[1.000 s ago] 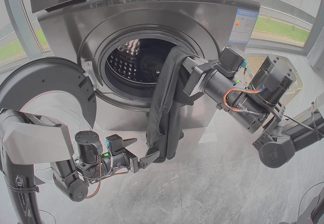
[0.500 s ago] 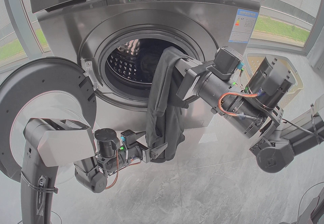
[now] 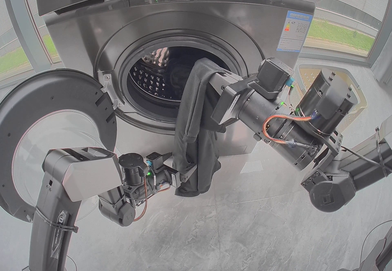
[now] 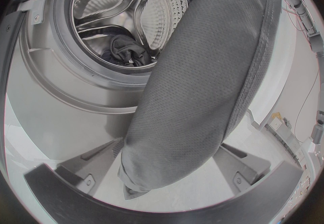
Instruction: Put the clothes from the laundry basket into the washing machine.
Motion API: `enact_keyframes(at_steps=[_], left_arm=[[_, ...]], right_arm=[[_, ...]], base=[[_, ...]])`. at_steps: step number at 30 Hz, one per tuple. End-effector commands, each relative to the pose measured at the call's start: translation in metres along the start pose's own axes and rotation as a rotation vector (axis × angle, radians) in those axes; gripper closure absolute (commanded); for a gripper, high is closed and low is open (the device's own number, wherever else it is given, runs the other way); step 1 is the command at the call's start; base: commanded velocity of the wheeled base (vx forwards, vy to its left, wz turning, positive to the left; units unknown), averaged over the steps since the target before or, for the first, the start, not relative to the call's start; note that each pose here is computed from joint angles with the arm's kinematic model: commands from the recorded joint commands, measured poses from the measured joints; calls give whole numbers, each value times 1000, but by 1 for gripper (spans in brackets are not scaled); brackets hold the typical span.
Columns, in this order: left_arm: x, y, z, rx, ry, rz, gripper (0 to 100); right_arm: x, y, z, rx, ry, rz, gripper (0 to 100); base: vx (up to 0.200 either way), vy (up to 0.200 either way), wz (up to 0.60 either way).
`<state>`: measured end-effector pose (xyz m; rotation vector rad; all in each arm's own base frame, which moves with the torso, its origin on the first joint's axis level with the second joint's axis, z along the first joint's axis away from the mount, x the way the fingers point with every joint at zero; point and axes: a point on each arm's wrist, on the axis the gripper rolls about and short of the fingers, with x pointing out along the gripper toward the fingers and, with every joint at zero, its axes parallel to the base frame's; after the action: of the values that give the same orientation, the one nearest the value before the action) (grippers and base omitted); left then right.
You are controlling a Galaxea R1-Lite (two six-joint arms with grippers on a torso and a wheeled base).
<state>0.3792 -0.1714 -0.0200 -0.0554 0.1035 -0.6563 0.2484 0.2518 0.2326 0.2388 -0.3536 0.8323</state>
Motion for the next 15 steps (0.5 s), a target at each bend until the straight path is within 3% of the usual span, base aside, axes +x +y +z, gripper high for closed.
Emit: enact_keyframes(at_steps=[1, 10, 15], left_arm=[[4, 2, -3, 0, -7, 3, 100], [5, 8, 3, 11, -29, 15, 100], [-13, 11, 29, 15, -50, 34, 100]], right_arm=[[0, 0, -1, 0, 3, 1, 100], [-5, -5, -5, -5, 22, -15, 100], [-8, -17, -7, -15, 35, -50, 100]], base=[[0, 0, 0], [0, 0, 0], [0, 0, 0]])
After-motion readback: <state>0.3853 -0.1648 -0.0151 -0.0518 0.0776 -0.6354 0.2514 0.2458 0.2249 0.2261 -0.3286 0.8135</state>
